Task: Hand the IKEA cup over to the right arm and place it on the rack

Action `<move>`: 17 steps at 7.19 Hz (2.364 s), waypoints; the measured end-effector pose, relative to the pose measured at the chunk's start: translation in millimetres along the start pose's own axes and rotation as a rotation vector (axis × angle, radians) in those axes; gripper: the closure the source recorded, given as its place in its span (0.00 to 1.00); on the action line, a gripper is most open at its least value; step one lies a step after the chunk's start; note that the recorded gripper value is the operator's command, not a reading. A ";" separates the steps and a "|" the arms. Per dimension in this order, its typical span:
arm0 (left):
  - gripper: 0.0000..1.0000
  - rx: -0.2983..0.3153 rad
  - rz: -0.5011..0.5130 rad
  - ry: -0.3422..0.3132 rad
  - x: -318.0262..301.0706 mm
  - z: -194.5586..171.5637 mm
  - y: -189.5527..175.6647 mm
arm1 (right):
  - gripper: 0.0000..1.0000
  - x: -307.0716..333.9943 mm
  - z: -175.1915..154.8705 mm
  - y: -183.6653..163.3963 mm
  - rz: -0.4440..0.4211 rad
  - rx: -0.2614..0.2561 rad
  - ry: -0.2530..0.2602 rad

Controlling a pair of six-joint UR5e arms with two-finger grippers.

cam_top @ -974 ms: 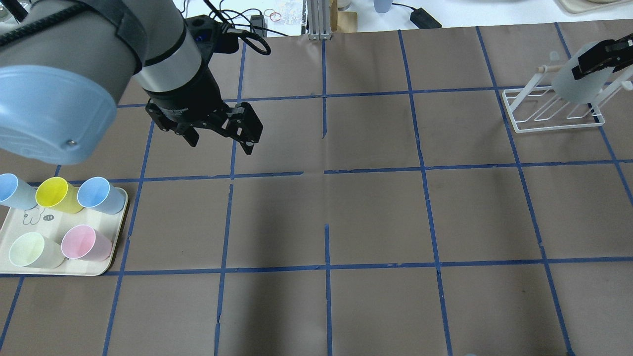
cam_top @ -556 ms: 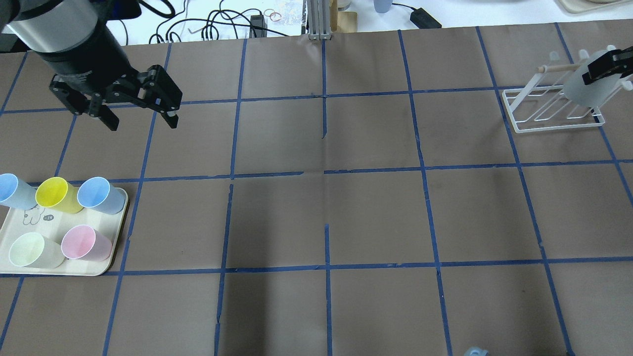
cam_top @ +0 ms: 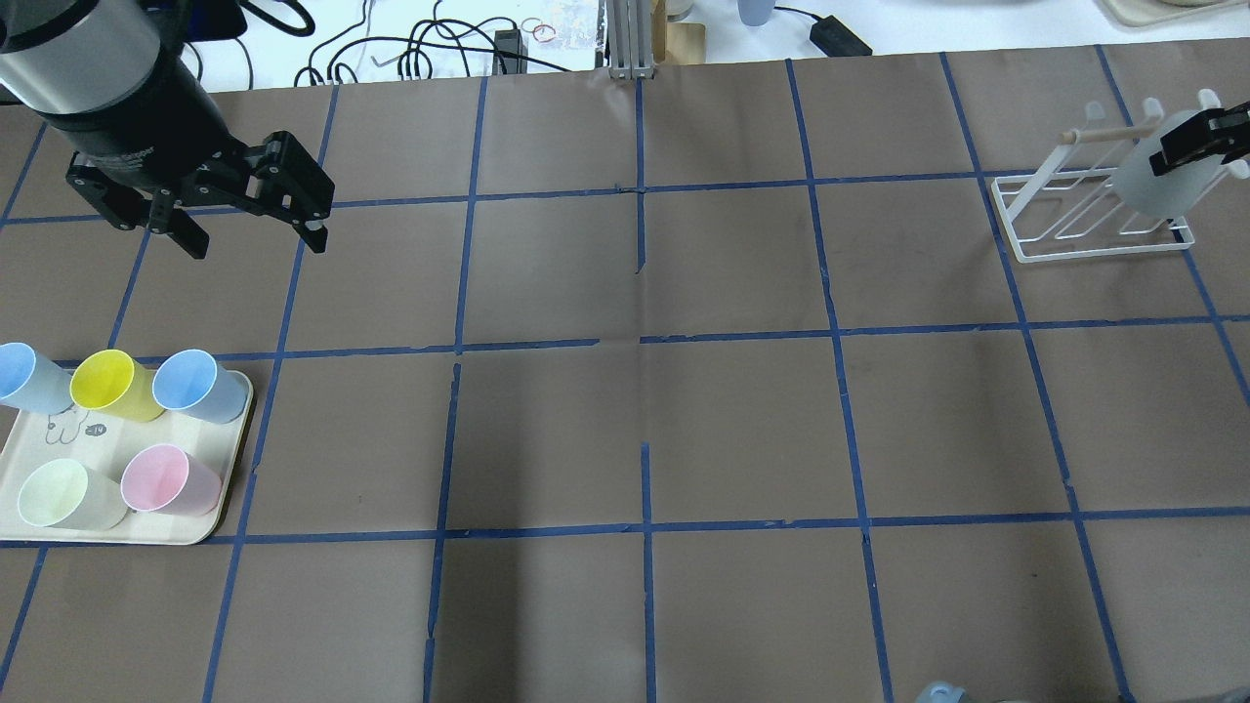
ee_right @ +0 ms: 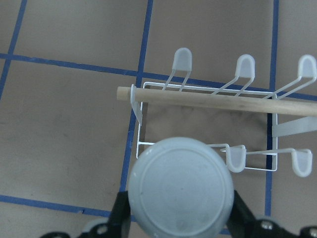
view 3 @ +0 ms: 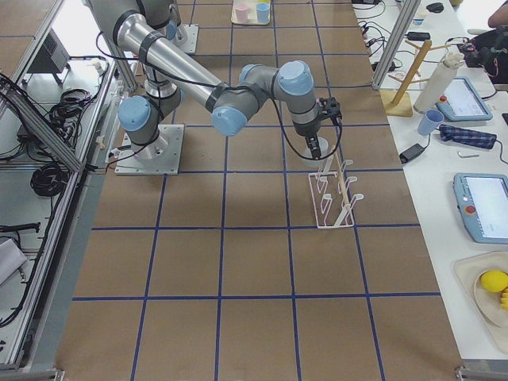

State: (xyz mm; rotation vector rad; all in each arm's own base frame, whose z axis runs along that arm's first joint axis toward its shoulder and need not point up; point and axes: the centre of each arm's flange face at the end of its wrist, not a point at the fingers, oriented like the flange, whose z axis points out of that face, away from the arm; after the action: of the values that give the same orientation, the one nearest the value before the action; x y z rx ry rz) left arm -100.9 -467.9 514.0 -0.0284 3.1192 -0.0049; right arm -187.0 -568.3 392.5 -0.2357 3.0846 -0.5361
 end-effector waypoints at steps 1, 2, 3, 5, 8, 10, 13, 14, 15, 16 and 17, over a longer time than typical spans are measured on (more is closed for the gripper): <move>0.00 -0.017 0.014 0.000 5.0 11.3 6.2 | 0.92 0.9 3.4 -0.8 0.001 0.002 0.000; 0.00 -0.013 0.026 0.000 8.6 17.4 9.4 | 0.92 0.7 5.4 -1.1 0.003 0.002 -0.001; 0.00 0.005 0.027 0.001 8.6 15.4 5.3 | 0.92 1.0 9.9 -1.1 0.005 -0.003 -0.005; 0.00 0.018 0.025 0.003 8.7 12.2 -2.3 | 0.91 2.1 20.5 -1.8 0.010 -0.011 -0.013; 0.00 0.025 0.015 0.020 12.6 12.9 -3.8 | 0.91 4.4 34.0 -3.0 0.016 -0.014 -0.016; 0.00 0.037 -0.004 0.052 16.7 9.5 -4.9 | 0.91 5.8 47.1 -1.3 0.019 -0.025 -0.025; 0.00 0.047 0.046 0.023 15.2 7.0 -5.1 | 0.91 6.1 59.1 1.6 0.042 -0.041 -0.036; 0.00 0.046 0.048 0.019 15.0 7.2 -5.1 | 0.91 7.1 65.8 2.6 0.049 -0.050 -0.042; 0.00 0.045 0.049 0.018 15.0 7.5 -5.3 | 0.91 7.7 70.6 3.4 0.052 -0.056 -0.047; 0.00 0.045 0.049 0.018 15.0 7.6 -5.4 | 0.89 7.9 73.8 4.0 0.054 -0.060 -0.051; 0.00 0.045 0.048 0.019 15.1 7.8 -5.7 | 0.84 8.4 77.3 4.6 0.056 -0.065 -0.055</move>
State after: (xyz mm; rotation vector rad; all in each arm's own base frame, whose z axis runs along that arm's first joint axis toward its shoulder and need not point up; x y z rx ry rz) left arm -115.7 -473.8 505.9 0.0470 3.1365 -0.0746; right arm -193.8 -591.1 318.4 -0.1616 3.0481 -0.4210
